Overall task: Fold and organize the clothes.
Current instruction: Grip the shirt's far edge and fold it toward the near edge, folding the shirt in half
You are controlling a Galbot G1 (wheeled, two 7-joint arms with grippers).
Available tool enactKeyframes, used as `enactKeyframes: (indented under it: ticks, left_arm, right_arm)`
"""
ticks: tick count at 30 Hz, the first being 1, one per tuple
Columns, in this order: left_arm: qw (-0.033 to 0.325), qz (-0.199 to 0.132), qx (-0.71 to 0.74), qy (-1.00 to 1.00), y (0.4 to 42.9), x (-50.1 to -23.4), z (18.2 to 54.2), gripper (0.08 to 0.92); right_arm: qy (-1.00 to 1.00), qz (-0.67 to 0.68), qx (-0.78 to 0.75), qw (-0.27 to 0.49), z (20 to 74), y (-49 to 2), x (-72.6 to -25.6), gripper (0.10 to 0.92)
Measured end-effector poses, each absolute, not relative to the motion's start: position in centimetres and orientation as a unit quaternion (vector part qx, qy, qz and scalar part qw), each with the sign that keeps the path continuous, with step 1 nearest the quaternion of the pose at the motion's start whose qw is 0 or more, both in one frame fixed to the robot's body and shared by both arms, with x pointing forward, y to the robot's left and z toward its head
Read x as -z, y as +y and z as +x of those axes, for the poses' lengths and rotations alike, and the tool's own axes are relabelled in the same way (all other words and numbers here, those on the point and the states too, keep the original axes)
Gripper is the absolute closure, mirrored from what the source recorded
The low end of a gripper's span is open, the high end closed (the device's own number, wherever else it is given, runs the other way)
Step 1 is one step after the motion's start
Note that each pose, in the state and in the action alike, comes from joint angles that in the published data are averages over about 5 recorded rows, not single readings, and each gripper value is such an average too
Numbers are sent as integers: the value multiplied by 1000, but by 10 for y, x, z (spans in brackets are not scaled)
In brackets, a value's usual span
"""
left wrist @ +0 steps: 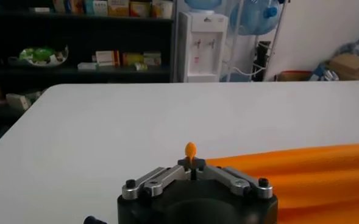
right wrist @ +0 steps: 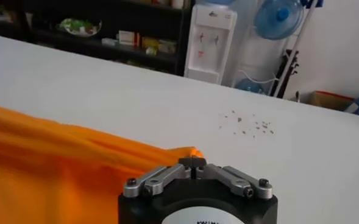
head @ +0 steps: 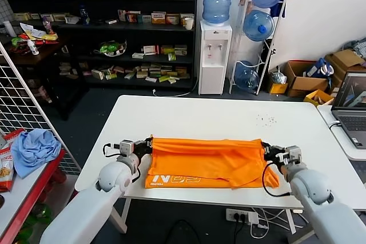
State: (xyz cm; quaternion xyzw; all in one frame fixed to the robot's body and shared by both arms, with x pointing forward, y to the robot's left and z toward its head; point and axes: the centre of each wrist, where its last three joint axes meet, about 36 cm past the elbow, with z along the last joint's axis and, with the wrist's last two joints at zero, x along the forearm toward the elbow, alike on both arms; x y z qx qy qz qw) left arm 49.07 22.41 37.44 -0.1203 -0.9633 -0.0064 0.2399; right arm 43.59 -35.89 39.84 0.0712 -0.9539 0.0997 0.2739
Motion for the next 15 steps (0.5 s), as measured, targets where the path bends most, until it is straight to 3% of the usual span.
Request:
enactKeyframes:
  ticks: [10,15]
  left_arm:
    - [259,-133,-4,-957,218,-362,433,902]
    - [260,-136,-9,-956,215,-361,414,798]
  right_arm:
    - [-938,81,-124,313,395,-346,-390,897]
    - [-934,78,-131,322,388,-344,-390,823]
